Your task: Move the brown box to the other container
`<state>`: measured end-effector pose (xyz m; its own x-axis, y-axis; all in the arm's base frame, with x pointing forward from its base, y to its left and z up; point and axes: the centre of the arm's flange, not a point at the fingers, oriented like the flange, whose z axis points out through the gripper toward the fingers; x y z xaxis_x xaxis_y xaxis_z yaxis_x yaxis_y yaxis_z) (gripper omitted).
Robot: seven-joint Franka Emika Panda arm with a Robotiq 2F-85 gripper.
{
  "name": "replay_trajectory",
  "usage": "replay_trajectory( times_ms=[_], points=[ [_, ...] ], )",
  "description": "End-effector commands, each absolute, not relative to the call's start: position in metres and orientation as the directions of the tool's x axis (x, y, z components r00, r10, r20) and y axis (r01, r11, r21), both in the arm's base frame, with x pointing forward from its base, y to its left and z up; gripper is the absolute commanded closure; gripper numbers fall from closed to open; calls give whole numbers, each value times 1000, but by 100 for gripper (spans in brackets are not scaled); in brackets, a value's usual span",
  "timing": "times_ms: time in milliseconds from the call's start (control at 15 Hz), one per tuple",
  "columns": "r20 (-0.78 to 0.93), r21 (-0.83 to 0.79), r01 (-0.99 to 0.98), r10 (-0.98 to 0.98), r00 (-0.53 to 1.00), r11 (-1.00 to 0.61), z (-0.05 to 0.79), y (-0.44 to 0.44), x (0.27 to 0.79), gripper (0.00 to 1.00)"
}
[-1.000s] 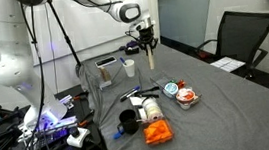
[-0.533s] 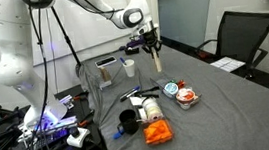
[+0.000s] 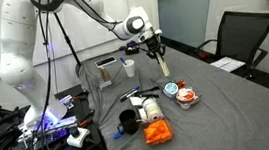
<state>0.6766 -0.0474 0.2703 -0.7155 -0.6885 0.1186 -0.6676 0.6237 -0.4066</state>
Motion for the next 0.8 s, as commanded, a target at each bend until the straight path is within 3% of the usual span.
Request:
replay_trajectory(
  times_ms=[0, 733],
  points=[
    [143, -446, -647, -664, -734, 619, 256, -46, 681, 93],
    [128, -379, -613, -617, -777, 693, 224, -36, 679, 93]
  ],
)
